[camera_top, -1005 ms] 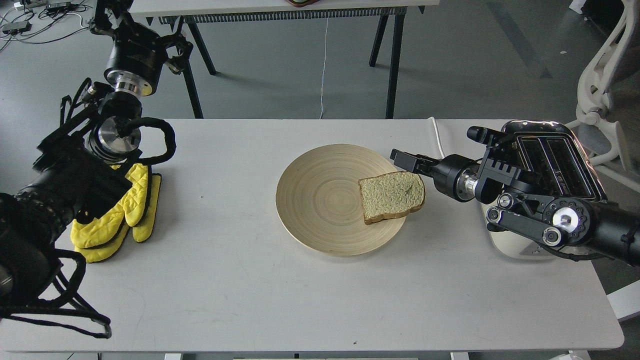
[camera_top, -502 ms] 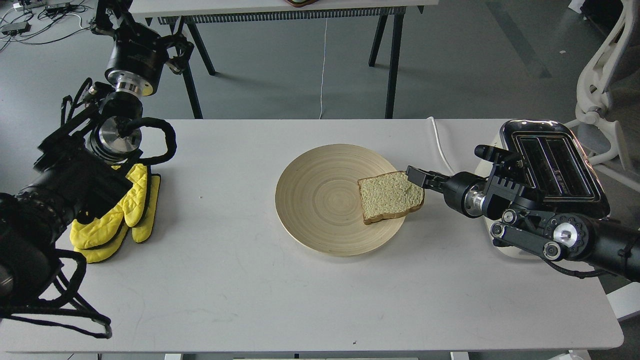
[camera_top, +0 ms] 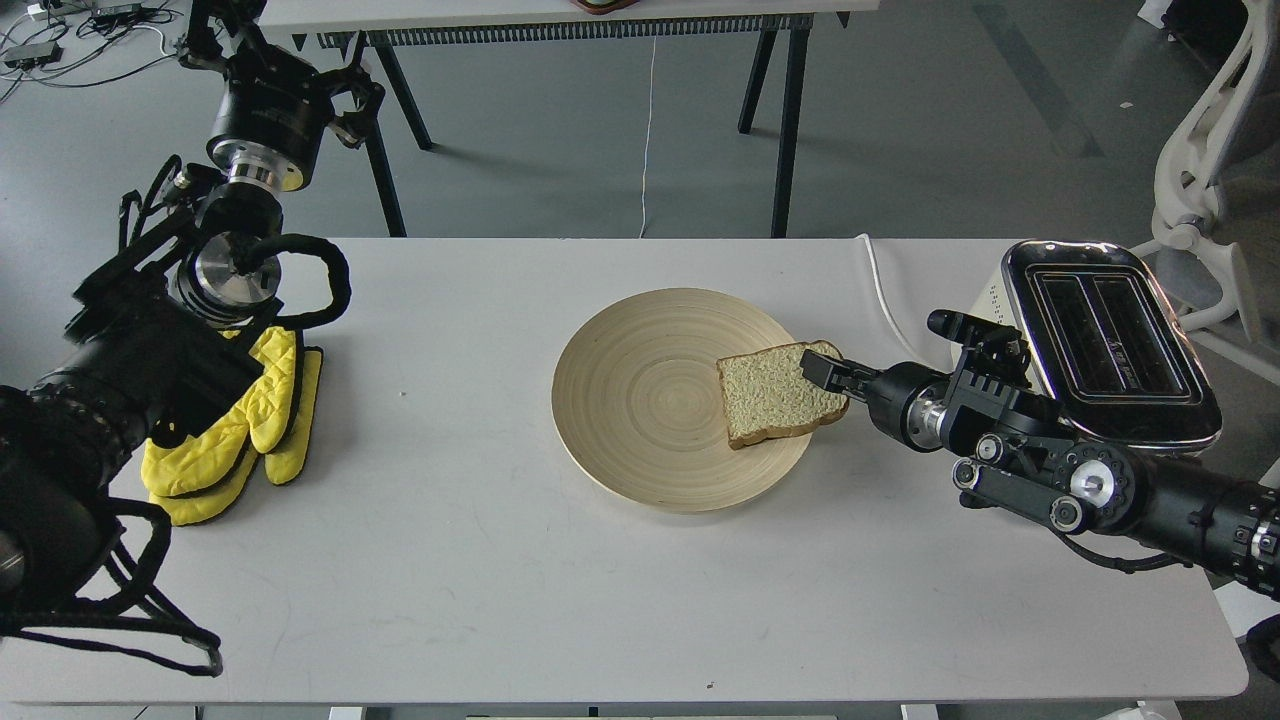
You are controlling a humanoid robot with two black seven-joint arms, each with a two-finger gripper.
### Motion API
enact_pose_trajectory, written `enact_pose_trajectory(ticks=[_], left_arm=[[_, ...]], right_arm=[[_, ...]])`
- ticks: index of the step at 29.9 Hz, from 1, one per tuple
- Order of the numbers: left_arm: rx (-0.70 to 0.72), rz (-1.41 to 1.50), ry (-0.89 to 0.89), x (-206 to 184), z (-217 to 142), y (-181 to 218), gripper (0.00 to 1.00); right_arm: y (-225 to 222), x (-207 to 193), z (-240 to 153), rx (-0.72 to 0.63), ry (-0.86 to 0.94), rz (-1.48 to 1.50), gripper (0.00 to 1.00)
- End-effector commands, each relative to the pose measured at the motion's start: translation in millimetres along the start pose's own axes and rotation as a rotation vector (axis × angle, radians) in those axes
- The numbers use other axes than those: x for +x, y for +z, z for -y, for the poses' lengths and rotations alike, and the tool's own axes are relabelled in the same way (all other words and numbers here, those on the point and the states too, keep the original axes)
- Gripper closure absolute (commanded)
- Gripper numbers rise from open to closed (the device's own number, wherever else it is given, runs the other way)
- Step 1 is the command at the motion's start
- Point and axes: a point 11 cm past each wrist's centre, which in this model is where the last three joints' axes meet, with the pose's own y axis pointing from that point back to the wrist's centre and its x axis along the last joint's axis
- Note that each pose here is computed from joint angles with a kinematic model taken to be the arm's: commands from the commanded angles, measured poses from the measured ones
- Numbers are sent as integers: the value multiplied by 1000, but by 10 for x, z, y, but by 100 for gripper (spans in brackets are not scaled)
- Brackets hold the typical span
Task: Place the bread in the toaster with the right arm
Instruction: 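Lower the right gripper onto the bread slice edge and close it, then lift the bread slice out of the bowl and carry it above the toaster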
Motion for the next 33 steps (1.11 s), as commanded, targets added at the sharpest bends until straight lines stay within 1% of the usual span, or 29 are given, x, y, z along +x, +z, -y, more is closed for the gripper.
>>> enact_pose_trajectory(ticks=[1,4,7,9,12,14,15,17,20,22,24,29,33], left_arm=[[-1,-1,0,0,1,3,0],[-3,1,2,8,-1,13,0],[-4,1,3,13,-1,21,0],[-4,-1,3,10,-1,15,0],[-4,-1,3,10,-1,15,0],[-4,-2,2,5,0,12,0],[-4,-1,3,10,-1,15,0],[-4,-1,3,10,-1,15,0],[-4,-1,3,10,-1,15,0],[-4,-1,3,10,-1,15,0],[-4,-2,2,5,0,12,0],[-5,-2,3,9,0,17,0],[-5,-2,3,9,0,17,0]], right_arm=[[-5,-12,3,2,-2,0,44],[-4,-12,0,3,-4,2,56],[-9,-30,2,4,-7,5,63],[-4,-22,0,3,-6,3,72],[-11,-23,0,5,-8,4,80],[-12,-8,1,5,-3,4,89],[-12,-8,1,5,-3,4,92],[-1,19,-9,4,3,7,93],[-78,113,-19,41,25,29,94],[-172,238,-35,86,51,55,94],[-201,367,-73,101,74,65,94],[-303,887,-276,134,144,19,94],[-314,1318,-556,135,208,-20,94]])
